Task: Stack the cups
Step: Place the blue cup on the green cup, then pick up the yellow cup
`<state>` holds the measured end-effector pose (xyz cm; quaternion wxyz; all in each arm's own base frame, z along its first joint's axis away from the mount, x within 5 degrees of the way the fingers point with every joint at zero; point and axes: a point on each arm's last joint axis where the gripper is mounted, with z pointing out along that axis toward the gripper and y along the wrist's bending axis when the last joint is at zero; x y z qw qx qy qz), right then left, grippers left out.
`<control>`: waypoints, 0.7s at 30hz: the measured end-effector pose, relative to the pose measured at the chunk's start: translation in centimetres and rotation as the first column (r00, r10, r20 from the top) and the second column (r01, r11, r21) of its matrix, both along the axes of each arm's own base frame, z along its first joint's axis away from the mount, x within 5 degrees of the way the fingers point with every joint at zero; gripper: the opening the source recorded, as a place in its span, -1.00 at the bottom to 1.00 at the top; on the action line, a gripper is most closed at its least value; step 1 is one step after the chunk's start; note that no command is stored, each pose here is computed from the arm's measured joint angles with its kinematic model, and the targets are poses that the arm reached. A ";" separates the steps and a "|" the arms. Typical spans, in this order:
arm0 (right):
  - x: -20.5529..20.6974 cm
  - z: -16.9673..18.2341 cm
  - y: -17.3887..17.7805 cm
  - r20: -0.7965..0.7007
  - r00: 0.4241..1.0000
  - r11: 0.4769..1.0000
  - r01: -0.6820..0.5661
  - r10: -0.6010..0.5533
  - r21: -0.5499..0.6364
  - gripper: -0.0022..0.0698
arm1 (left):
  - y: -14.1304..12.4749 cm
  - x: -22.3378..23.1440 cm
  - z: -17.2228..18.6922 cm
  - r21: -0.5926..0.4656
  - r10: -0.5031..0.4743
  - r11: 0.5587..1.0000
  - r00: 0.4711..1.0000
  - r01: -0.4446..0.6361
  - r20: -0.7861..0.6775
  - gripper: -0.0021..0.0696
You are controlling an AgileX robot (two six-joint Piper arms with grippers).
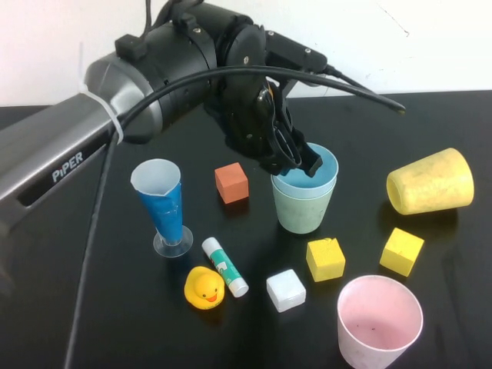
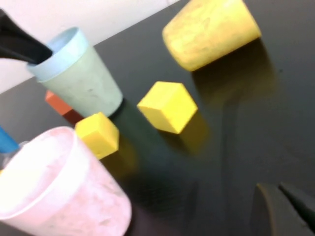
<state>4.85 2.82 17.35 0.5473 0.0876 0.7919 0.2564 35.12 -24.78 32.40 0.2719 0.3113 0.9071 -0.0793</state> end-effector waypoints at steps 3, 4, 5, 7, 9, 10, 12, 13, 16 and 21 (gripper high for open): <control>0.0 0.1 0.1 0.007 1.000 1.000 -0.017 0.017 0.001 -0.93 | 0.2 -0.1 0.3 0.006 0.002 1.000 1.000 -0.002 0.014 -0.06; -0.1 0.0 0.2 0.005 1.000 1.000 -0.027 0.027 -0.005 -0.93 | 0.3 -0.2 0.7 0.006 0.002 1.000 1.000 -0.002 0.023 -0.06; -0.1 0.3 0.3 0.010 0.999 0.999 -0.039 0.039 -0.019 -0.93 | 0.4 -0.3 1.0 0.004 0.002 1.000 1.000 -0.002 0.032 -0.09; -0.3 1.6 0.4 0.054 0.996 0.996 -0.061 0.065 -0.066 -0.93 | 0.9 -0.9 2.4 -0.009 0.003 1.000 0.998 -0.003 0.063 -0.25; -0.6 3.7 0.3 0.127 0.989 0.991 -0.061 0.076 -0.117 -0.93 | 1.5 -1.7 4.3 -0.027 0.001 1.000 0.994 0.002 0.105 -0.51; -0.6 4.8 0.3 0.151 0.985 0.988 -0.057 0.079 -0.144 -0.93 | 1.9 -2.2 5.2 -0.035 -0.004 0.999 0.992 0.008 0.125 -0.66; -0.3 6.6 0.2 0.158 0.984 0.980 -0.050 0.081 -0.192 -0.93 | 2.6 -3.1 6.9 -0.048 -0.012 0.999 0.987 0.020 0.159 -0.82; 0.0 7.5 0.1 0.152 0.985 0.974 -0.048 0.083 -0.220 -0.93 | 3.0 -3.7 7.7 -0.050 -0.019 0.998 0.985 0.028 0.174 -0.86; 1.3 9.9 0.0 0.092 0.989 0.941 -0.080 0.116 -0.327 -0.93 | 4.1 -5.3 9.0 -0.040 -0.038 0.998 0.981 0.046 0.190 -0.92; 4.6 13.7 0.0 -0.007 0.978 0.829 -0.182 0.210 -0.528 -0.93 | 6.1 -8.5 8.0 -0.021 -0.056 0.998 0.989 0.060 0.136 -0.93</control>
